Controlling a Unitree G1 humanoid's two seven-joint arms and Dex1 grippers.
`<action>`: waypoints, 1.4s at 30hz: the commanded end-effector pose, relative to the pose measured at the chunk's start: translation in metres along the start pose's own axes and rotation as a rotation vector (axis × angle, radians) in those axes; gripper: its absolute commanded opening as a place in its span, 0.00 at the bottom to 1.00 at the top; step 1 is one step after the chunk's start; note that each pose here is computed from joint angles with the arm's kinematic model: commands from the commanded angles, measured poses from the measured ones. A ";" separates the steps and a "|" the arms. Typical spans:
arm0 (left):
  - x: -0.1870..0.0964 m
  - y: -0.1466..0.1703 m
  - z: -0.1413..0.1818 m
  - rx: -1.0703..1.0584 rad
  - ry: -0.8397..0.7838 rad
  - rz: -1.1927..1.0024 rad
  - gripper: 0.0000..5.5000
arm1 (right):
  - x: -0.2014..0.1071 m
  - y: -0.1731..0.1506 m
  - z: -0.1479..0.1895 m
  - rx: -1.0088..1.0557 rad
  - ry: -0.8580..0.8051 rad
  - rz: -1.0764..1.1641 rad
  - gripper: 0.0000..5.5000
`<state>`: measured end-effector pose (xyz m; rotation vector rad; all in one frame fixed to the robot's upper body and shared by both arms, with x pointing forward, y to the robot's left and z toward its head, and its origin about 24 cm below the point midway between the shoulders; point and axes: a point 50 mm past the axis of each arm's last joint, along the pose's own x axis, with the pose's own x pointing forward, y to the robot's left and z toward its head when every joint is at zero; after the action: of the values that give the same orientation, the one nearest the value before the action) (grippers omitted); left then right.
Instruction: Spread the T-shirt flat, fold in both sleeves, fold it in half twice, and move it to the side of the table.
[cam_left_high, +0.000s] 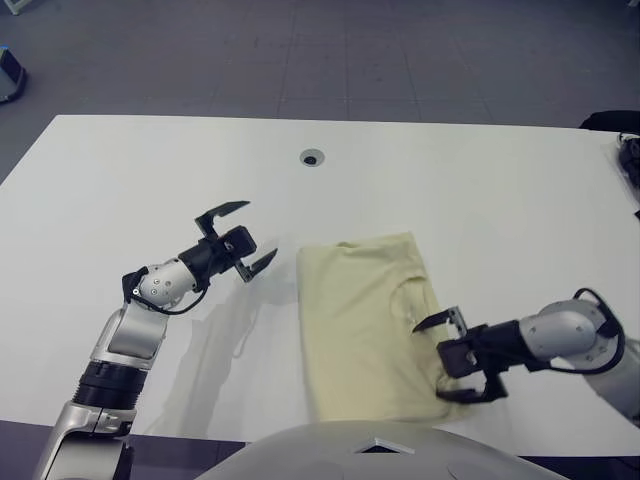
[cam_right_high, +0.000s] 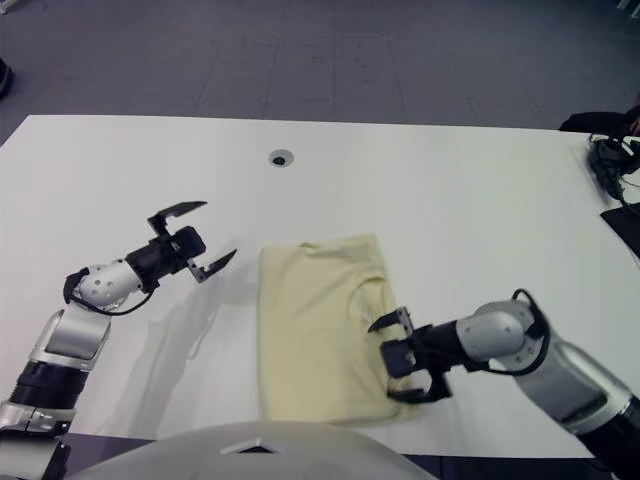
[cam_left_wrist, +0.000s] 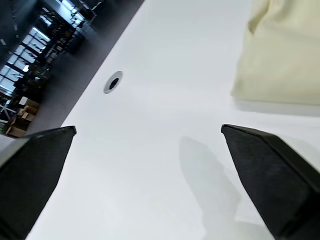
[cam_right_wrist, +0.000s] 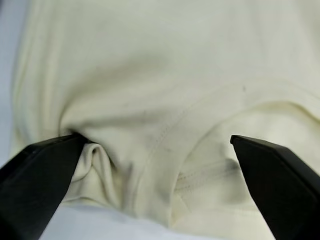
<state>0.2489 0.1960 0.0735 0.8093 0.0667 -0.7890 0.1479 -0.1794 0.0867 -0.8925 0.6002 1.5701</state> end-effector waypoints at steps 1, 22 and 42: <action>0.001 -0.008 0.000 0.044 0.009 -0.075 0.98 | 0.002 -0.006 0.033 0.030 -0.151 -0.092 0.98; 0.031 -0.046 0.009 0.118 -0.030 -0.186 0.98 | -0.011 -0.063 -0.001 -0.003 0.030 -0.501 0.98; 0.010 0.034 0.022 0.162 0.024 0.264 0.98 | -0.006 -0.100 -0.021 0.097 -0.040 -0.600 0.98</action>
<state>0.2773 0.2067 0.0997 1.0219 -0.0026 -0.5099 0.2510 -0.1792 0.0873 -0.8462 0.3243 0.9913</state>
